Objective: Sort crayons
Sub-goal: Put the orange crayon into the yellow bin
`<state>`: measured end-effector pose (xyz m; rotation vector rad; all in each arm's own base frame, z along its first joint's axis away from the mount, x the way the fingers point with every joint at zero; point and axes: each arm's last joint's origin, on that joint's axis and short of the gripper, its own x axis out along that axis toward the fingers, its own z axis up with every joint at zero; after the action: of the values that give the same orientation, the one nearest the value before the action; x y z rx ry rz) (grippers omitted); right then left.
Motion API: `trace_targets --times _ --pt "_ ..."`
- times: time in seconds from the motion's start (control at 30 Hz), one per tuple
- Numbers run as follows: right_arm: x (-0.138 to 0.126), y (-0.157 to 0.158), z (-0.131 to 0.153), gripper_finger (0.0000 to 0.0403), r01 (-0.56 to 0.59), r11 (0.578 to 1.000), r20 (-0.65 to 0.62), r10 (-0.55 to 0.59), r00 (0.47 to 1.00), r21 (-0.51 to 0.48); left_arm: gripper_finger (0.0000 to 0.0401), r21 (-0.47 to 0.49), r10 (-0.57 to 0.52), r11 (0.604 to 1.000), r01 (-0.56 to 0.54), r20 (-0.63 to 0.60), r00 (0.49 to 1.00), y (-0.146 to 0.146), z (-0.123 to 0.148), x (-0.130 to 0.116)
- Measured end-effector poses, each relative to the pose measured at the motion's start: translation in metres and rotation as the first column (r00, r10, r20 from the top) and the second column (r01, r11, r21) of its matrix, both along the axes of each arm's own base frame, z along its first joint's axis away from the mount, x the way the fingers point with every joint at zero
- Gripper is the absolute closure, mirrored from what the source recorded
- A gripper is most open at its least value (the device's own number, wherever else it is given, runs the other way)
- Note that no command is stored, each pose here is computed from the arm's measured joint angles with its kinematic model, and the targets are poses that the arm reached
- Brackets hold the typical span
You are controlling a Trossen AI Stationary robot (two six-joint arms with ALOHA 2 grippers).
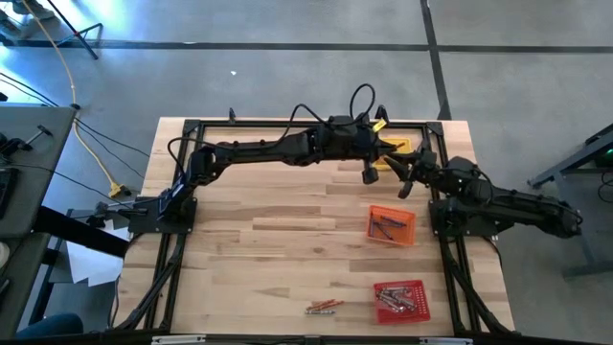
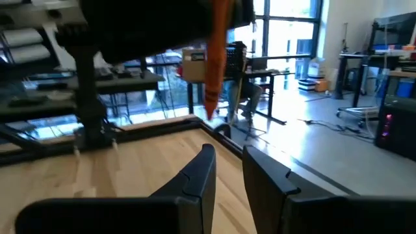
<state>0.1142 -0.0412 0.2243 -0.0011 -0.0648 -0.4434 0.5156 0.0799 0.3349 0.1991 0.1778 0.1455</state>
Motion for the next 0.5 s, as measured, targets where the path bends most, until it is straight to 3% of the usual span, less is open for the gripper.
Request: trace_targets --times 0.23,0.5 --pt "0.0022 0.0008 0.0029 0.0331 -0.099 0.995 0.035 0.098 0.995 0.0 0.0401 0.005 0.002 1.0 -0.002 0.026 1.0 0.0001 0.0027 0.0003" --pt "0.0035 -0.0009 0.0023 0.0331 -0.096 0.995 0.034 0.096 0.995 0.011 0.0401 0.004 0.001 1.0 -0.002 0.025 1.0 0.0 0.0026 0.0003"
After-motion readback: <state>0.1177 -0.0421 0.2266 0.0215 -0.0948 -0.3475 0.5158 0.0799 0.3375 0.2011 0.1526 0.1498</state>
